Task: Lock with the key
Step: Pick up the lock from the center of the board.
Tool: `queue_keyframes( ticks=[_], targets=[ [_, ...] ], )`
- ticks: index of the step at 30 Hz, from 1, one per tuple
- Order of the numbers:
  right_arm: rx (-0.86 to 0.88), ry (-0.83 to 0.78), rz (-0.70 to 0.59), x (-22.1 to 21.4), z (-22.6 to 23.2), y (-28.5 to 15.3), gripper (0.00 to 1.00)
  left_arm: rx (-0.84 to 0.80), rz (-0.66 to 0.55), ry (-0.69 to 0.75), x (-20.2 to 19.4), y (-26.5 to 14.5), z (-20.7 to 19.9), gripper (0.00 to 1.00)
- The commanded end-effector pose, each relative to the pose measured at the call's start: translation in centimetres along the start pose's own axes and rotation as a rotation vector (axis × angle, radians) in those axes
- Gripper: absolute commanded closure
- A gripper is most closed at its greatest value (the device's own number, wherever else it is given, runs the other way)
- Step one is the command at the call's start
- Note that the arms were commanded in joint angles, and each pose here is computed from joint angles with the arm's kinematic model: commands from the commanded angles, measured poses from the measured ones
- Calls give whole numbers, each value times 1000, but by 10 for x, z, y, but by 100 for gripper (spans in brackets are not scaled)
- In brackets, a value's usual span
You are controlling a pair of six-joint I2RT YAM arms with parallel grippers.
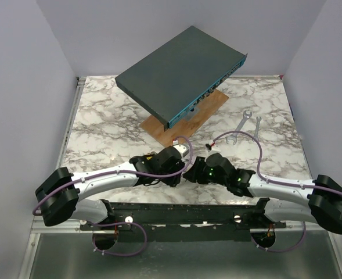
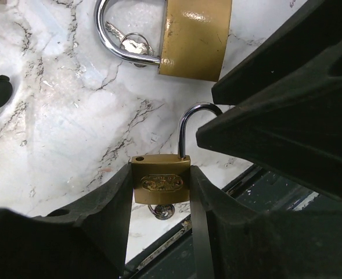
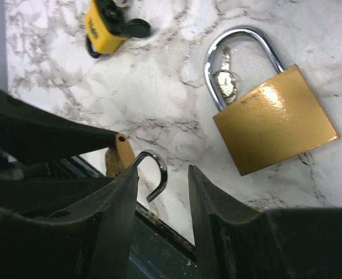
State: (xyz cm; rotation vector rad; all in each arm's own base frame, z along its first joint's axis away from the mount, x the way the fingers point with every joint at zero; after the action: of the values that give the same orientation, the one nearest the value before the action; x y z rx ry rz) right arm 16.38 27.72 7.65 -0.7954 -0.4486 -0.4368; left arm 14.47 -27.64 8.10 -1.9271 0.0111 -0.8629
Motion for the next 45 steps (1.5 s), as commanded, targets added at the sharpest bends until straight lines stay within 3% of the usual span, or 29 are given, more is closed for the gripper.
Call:
queue_keyframes(
  ticks=[1, 9, 19, 25, 29, 31, 34, 40, 45],
  targets=[
    [92, -32, -35, 12, 19, -8, 60, -76, -18, 4, 8, -8, -10, 85],
    [133, -43, -22, 14, 31, -10, 71, -111, -40, -8, 17, -16, -16, 86],
    [159, -68, -27, 20, 41, -15, 75, -151, -66, -12, 27, -29, -22, 86],
    [175, -83, -41, 28, 50, -24, 98, -165, -83, -17, 31, -35, -24, 86],
    [210, -99, -36, 33, 62, -33, 99, -192, -111, -12, 39, -44, -28, 85],
    [236, -107, -52, 42, 73, -41, 99, -205, -134, -4, 44, -52, -31, 78],
    [259, -122, -87, 59, 91, -55, 99, -220, -200, 3, 57, -66, -34, 56],
    [237, -90, -171, 100, 120, -80, 99, -187, -419, -8, 91, -105, -27, 30],
    [221, -24, -250, 137, 145, -101, 99, -147, -623, 0, 119, -137, -21, 23]
  ],
)
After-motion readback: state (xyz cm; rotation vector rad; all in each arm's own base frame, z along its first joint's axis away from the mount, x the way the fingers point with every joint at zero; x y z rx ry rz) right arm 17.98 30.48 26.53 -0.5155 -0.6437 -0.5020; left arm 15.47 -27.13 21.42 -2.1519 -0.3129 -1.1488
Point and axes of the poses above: each gripper's point midway between its finger pads, its own y axis out along the fingers, its own z axis along the line the jaws close on, x = y × z, the point moved 1 cm from there along -y, back along the fingers, and after that the axes turned 2 degrees about -y, right-handed, at the moved point
